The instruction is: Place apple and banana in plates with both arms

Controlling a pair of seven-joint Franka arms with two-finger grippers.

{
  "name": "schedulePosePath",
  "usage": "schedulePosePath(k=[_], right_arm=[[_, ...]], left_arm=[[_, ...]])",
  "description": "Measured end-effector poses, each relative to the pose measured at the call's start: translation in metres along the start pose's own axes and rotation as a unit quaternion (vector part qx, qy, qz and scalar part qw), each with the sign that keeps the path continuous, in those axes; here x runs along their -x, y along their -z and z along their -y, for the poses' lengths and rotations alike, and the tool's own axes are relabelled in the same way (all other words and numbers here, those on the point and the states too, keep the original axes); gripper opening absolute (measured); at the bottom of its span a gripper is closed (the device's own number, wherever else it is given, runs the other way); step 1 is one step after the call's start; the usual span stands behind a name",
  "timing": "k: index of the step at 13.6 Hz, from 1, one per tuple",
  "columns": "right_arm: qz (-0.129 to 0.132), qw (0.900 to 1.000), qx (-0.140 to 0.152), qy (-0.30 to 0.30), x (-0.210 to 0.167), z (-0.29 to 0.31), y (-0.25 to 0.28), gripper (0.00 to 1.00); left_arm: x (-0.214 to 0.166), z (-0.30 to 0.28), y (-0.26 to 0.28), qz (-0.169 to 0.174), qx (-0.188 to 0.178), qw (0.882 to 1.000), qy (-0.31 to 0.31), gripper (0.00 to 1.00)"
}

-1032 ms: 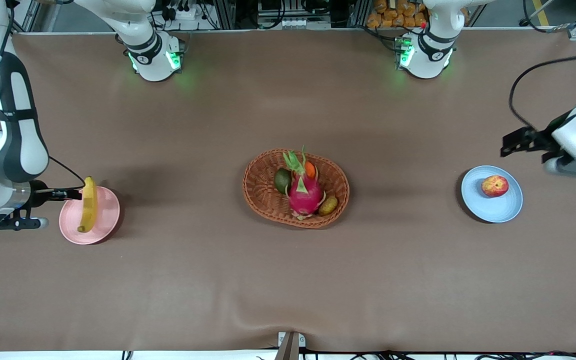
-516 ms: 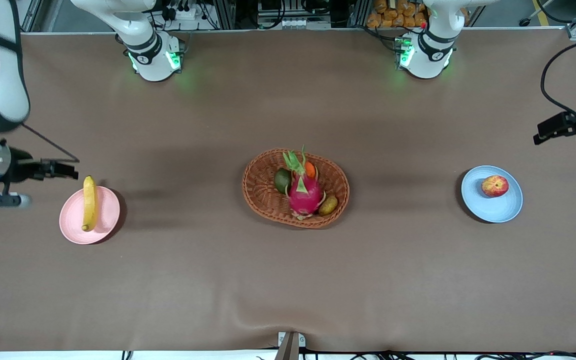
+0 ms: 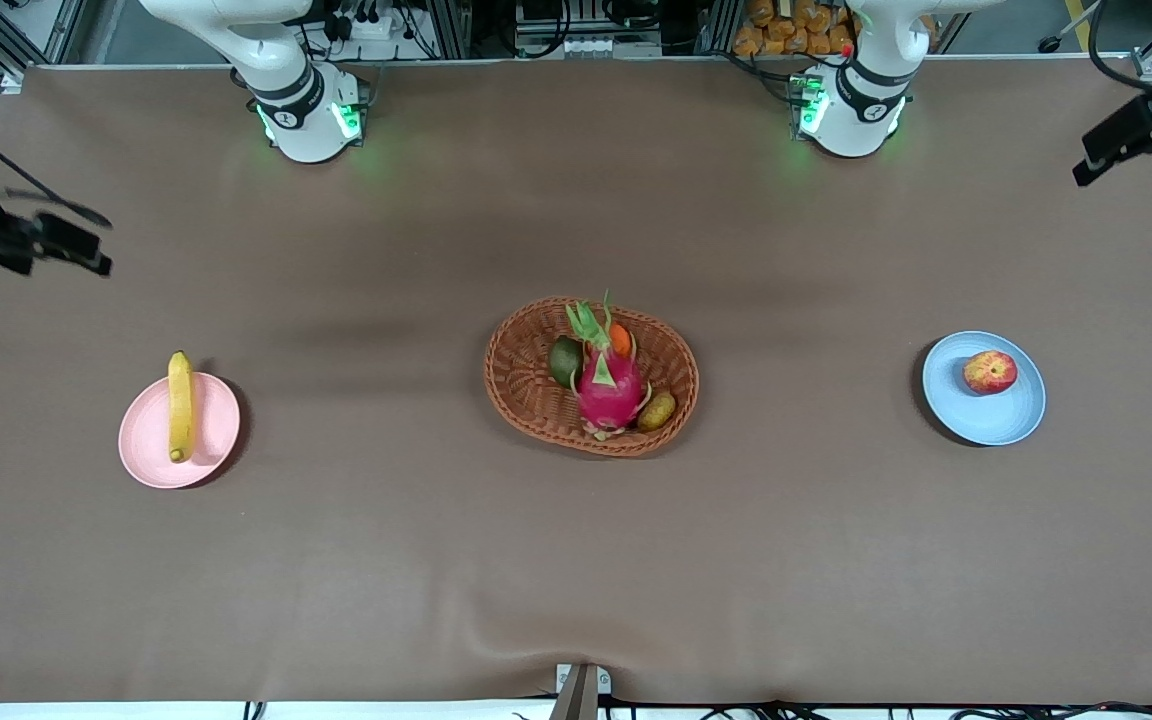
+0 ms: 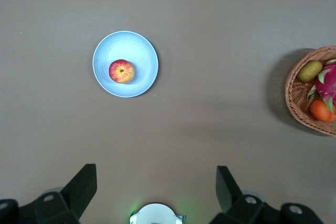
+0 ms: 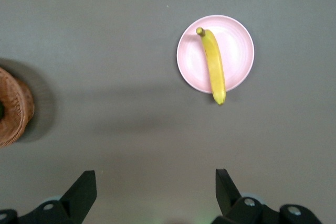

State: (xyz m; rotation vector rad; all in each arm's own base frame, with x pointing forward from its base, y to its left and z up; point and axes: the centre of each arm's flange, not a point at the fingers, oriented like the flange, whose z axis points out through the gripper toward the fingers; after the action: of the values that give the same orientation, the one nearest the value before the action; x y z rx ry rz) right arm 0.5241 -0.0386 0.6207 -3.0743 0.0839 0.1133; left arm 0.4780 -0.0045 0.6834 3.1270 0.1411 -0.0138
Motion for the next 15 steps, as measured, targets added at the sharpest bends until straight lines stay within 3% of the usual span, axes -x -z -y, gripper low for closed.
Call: schedulePosePath(k=[5, 15], right_arm=[[-0.054, 0.998, 0.003, -0.005, 0.012, -0.005, 0.064, 1.0], [-0.053, 0.998, 0.019, -0.005, -0.004, -0.019, 0.061, 1.0]], left_arm=[[-0.032, -0.013, -0.033, 0.02, -0.001, 1.0, -0.01, 1.0], [-0.064, -0.004, -0.04, 0.014, 0.001, 1.0, -0.002, 1.0]])
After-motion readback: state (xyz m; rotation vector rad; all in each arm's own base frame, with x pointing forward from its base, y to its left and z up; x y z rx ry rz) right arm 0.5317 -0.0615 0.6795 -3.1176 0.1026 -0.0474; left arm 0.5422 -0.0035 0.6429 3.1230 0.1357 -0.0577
